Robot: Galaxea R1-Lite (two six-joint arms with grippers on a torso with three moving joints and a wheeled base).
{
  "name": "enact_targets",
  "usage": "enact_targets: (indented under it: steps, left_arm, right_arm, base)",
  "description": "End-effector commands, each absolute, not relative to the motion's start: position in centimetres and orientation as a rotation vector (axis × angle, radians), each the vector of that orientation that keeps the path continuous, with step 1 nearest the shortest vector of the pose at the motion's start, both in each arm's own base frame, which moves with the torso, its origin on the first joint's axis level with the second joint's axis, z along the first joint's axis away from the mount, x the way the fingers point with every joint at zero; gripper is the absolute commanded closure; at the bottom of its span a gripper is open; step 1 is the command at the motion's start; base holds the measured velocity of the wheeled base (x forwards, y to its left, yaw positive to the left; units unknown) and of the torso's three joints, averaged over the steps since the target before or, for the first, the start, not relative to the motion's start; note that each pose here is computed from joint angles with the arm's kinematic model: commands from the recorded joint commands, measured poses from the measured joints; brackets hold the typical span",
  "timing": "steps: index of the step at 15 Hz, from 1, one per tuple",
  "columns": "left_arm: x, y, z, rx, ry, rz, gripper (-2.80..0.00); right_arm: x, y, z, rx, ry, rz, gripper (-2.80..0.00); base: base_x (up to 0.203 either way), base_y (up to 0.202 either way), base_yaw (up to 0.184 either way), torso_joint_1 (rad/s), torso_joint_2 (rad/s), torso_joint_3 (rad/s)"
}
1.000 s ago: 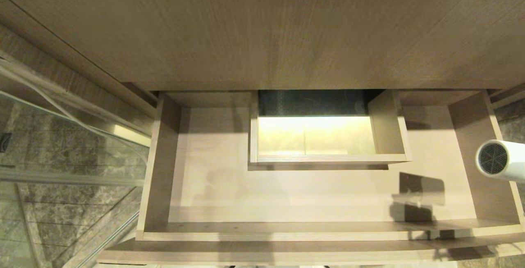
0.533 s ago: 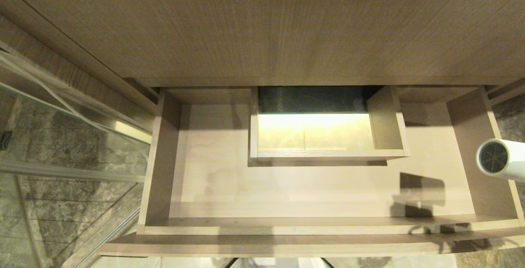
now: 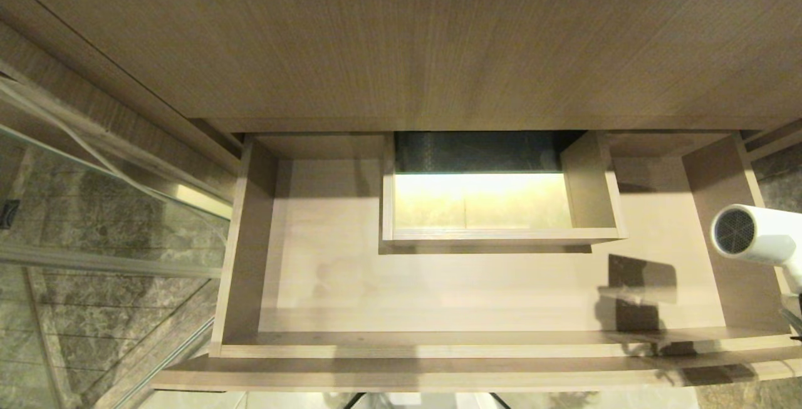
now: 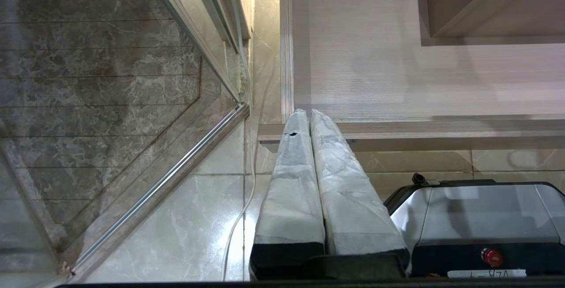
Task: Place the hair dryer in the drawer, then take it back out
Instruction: Put it into the drawer
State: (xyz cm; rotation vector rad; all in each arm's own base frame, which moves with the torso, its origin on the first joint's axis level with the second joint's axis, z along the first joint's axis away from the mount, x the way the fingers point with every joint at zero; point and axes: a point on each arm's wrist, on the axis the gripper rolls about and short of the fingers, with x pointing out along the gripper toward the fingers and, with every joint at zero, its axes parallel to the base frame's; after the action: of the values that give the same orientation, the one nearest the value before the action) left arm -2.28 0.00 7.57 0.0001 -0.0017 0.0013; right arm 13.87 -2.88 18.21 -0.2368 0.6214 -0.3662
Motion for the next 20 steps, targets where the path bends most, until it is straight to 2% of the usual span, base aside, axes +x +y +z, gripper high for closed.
enact_targets:
  steps: [1, 14, 20]
  left_arm:
    - [-2.3, 0.0, 7.6, 0.0, -0.002, 0.002, 0.0]
    - [-2.3, 0.0, 7.6, 0.0, -0.002, 0.002, 0.0]
    - [-2.3, 0.0, 7.6, 0.0, -0.002, 0.002, 0.0]
  right_arm:
    - [16.0, -3.2, 17.3, -0.247, 0.674, -0.358, 0.0]
    - [30.5, -5.6, 12.4, -0.348, 0.637, -0.333, 0.0]
    - [34.6, -6.3, 9.8, -0.401, 0.637, -0.317, 0.0]
  base:
    - [0.0, 0.0, 0.0, 0.0, 0.0, 0.0]
    - [0.0, 0.0, 0.0, 0.0, 0.0, 0.0]
    - [0.0, 0.0, 0.0, 0.0, 0.0, 0.0]
